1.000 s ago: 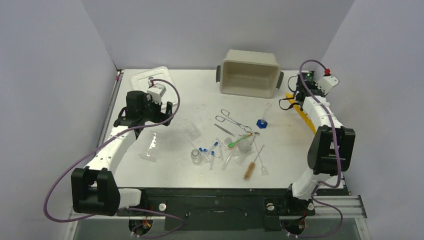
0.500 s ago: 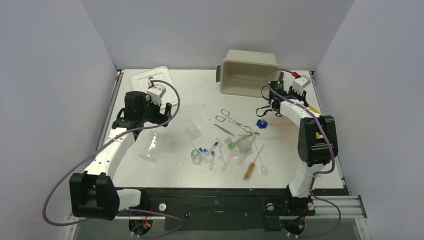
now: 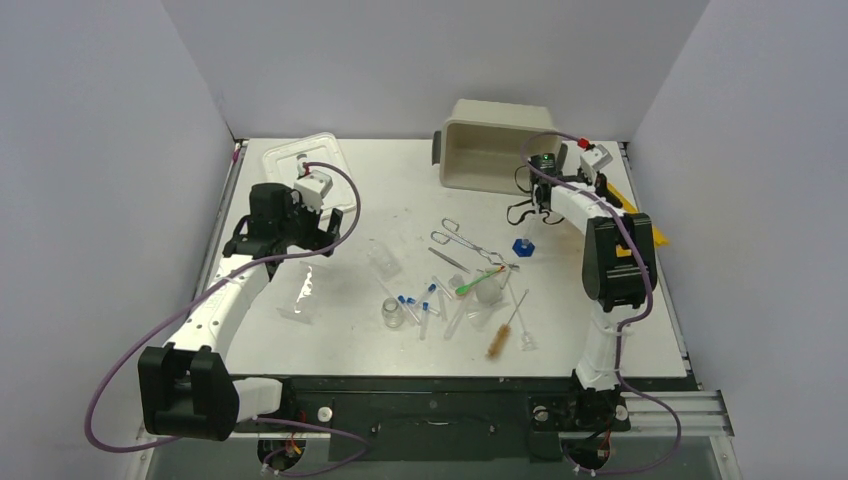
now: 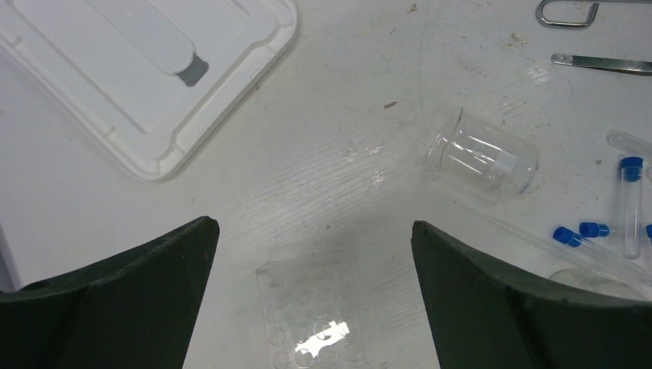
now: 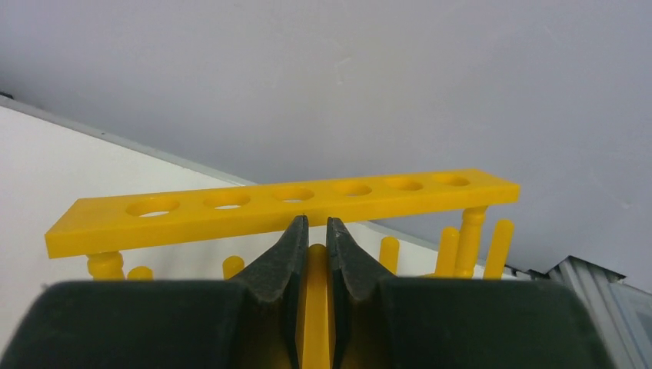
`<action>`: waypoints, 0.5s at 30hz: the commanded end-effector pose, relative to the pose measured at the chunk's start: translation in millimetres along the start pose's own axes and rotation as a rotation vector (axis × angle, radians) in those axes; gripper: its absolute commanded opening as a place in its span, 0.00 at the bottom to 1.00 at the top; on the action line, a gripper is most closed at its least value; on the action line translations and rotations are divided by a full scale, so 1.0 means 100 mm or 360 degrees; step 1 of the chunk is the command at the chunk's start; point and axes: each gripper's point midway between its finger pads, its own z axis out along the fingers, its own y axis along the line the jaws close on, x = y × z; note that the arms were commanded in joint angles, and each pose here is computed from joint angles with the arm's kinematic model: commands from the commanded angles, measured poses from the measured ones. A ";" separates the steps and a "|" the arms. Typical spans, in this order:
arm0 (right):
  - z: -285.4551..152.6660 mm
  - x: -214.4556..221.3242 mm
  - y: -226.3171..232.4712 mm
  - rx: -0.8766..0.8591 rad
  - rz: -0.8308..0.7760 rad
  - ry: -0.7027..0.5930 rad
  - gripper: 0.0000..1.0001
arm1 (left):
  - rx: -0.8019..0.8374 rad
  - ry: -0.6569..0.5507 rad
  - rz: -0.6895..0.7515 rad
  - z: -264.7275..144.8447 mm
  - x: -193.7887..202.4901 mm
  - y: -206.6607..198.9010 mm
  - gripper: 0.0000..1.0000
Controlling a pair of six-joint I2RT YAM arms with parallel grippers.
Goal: Organize the chemistry lab equipment
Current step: Adjust the test tube rack at the center of the board.
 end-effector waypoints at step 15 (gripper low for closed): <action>-0.06 -0.61 -0.37 0.0020 0.0267 -0.0367 0.24 | -0.0082 -0.0144 0.0092 -0.20 -0.39 0.12 0.96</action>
